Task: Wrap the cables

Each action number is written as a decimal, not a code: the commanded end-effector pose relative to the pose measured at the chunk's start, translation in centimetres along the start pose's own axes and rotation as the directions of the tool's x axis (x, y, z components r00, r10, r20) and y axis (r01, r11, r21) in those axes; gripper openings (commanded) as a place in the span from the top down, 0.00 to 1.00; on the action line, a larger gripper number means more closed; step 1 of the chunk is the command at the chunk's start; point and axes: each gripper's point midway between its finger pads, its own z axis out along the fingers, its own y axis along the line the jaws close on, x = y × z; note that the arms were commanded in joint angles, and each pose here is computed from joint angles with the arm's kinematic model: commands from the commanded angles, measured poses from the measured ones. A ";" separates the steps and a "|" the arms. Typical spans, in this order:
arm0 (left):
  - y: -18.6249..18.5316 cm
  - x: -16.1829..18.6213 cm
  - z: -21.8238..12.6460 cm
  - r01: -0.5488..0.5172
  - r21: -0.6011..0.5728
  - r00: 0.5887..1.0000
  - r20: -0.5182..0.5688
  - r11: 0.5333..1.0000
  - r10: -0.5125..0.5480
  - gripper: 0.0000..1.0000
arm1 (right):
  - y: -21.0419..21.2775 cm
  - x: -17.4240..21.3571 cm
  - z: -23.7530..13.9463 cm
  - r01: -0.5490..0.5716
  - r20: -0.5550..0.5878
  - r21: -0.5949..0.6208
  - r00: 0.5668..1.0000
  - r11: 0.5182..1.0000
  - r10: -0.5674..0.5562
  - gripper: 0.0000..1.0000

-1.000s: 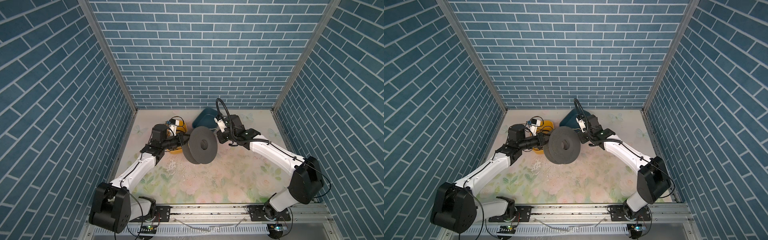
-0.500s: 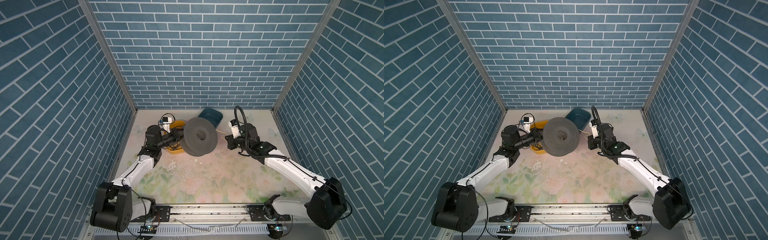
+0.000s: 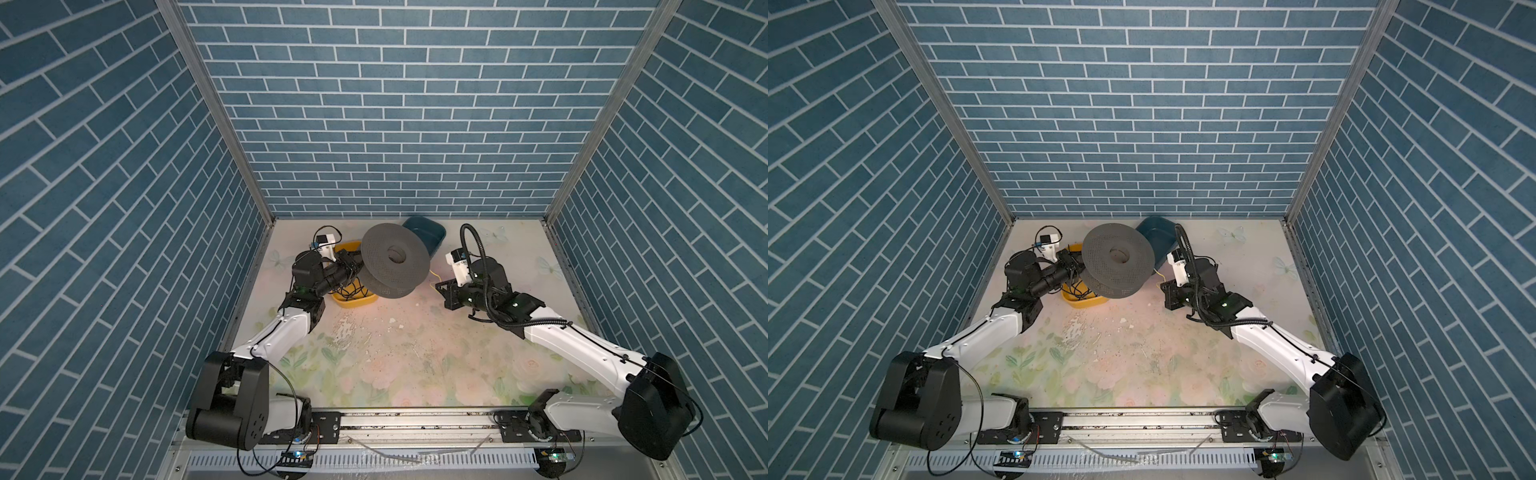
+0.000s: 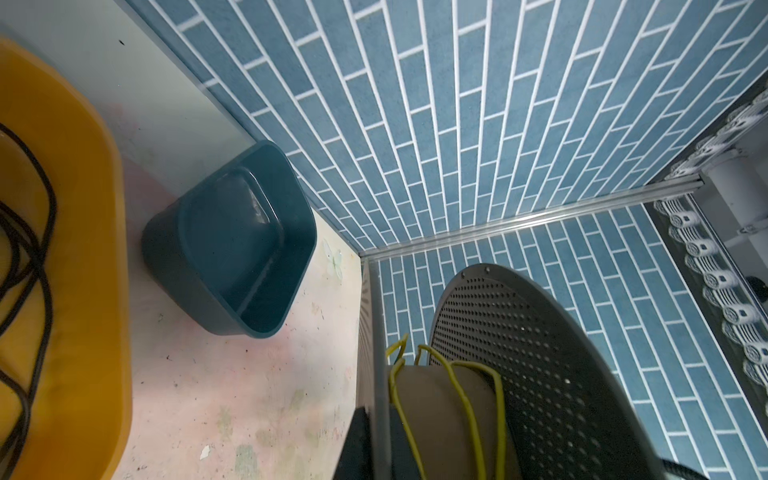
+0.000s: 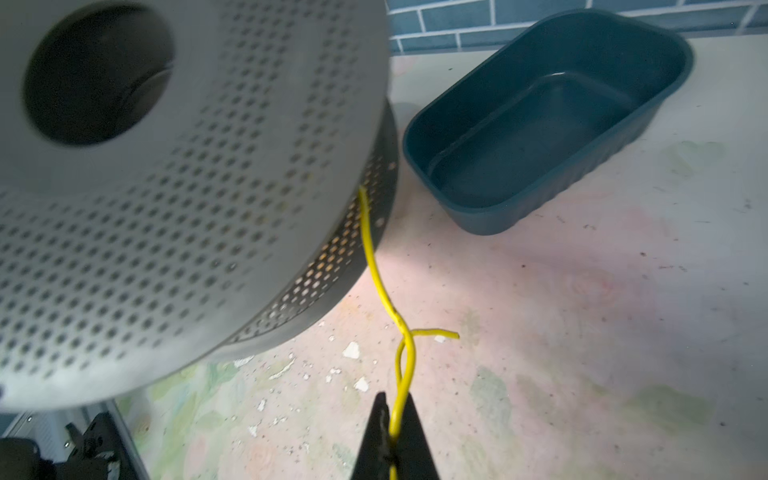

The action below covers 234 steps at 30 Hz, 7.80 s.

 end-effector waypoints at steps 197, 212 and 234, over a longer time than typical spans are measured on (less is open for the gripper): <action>-3.1 9.0 5.2 -0.001 0.272 0.944 -0.317 0.962 0.090 1.00 | -5.8 -6.8 -5.3 -0.498 0.062 -0.606 0.748 0.620 0.661 0.71; -4.2 11.2 7.2 0.007 0.290 0.926 -0.364 0.957 0.103 1.00 | -4.5 -8.4 -5.6 -0.456 0.051 -0.676 0.755 0.579 0.654 0.83; -1.7 11.3 6.1 -0.046 0.184 0.922 -0.370 0.982 0.112 0.49 | -6.8 -9.9 -7.4 -0.516 0.118 -0.676 0.628 0.526 0.769 1.00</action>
